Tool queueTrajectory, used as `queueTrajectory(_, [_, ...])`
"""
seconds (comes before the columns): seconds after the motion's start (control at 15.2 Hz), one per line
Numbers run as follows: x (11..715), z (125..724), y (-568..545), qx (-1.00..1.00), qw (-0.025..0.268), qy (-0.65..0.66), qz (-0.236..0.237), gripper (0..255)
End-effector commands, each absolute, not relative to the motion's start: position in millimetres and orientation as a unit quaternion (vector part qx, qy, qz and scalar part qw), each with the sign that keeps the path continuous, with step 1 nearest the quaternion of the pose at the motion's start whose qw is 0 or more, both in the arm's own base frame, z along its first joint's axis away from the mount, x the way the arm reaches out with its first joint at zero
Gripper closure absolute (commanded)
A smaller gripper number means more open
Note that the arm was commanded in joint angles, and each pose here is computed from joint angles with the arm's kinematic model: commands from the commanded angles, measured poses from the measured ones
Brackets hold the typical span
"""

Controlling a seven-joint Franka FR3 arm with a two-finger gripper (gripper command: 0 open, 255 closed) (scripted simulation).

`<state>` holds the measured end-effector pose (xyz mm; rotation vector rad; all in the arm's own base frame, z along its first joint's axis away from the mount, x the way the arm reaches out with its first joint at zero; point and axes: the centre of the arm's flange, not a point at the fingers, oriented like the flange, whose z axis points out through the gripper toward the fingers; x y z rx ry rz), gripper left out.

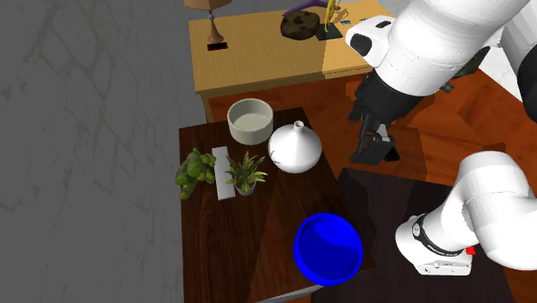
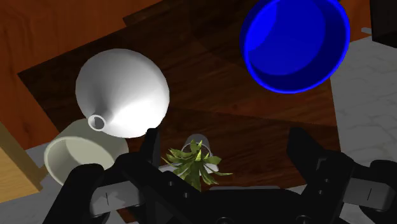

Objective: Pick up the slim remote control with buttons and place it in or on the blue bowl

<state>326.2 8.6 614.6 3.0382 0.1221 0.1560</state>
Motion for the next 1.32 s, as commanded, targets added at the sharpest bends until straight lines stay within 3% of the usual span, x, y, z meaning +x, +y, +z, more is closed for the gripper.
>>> queueTrajectory(0.0, [326.2,614.6,8.6,0.997,0.048,0.040,0.051,0])
queueTrajectory(1.25, [534.4,468.2,-15.6,0.976,0.024,-0.215,0.033,0])
